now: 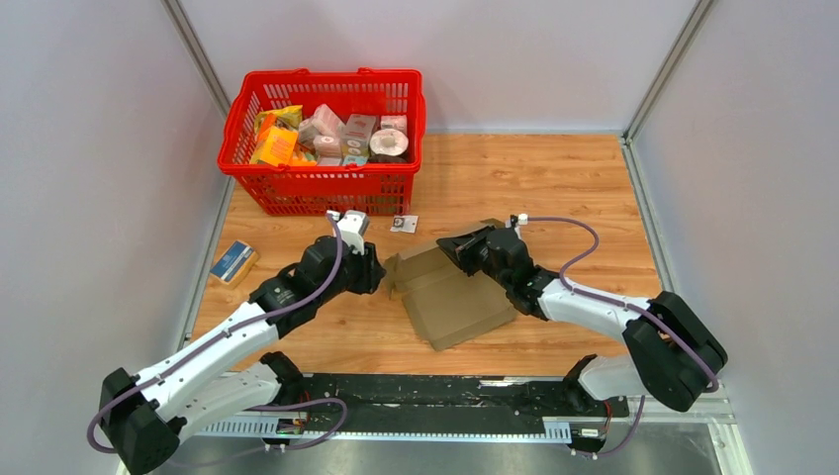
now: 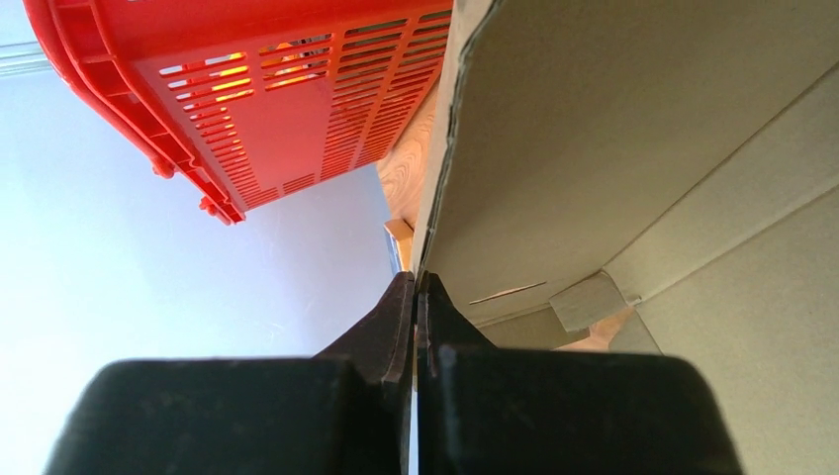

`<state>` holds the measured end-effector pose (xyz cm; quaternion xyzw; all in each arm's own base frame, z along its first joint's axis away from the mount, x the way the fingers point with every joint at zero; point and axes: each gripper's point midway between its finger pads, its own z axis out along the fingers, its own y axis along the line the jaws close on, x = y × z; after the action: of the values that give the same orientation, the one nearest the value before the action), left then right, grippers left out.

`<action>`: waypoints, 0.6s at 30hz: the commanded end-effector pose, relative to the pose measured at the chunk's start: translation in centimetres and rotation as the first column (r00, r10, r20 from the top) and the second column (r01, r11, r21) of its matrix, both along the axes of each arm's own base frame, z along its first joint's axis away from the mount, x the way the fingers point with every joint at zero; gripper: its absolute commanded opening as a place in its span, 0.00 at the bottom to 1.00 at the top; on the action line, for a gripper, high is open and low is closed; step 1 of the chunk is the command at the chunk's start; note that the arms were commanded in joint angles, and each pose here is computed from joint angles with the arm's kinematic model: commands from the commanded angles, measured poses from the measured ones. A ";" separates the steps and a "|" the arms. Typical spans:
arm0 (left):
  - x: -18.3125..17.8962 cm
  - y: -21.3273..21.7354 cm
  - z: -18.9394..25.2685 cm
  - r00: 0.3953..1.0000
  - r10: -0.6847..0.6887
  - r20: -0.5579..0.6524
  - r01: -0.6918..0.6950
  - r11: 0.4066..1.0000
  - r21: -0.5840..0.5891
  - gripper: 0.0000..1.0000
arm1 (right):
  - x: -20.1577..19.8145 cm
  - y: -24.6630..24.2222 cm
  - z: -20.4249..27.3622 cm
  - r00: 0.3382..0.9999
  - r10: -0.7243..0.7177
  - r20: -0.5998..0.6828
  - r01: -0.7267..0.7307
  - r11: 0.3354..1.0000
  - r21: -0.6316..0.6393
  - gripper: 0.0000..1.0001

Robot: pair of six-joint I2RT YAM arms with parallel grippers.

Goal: Fold the paper box

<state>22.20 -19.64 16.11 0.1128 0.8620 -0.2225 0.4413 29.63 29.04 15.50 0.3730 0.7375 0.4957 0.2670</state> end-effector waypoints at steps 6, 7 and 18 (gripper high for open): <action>-0.2 -0.1 -3.3 0.998 -0.005 -0.067 0.006 1.000 0.015 0.53 | 0.2 -0.1 -0.3 0.998 0.020 0.059 -0.018 0.999 -0.030 0.00; -0.3 -0.4 -3.4 0.998 -0.030 -0.059 0.031 0.999 0.009 0.53 | 0.1 -0.1 -0.2 0.998 0.024 0.060 -0.022 0.999 -0.026 0.00; 0.4 1.5 -3.9 0.999 -0.030 -0.023 0.033 0.986 0.163 0.41 | 0.1 -0.6 -0.6 0.999 0.020 0.032 -0.020 1.000 -0.009 0.00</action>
<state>21.82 -18.87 10.42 0.1718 0.8920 -0.1682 0.3829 29.73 28.88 15.45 0.3600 0.7374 0.5039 0.2698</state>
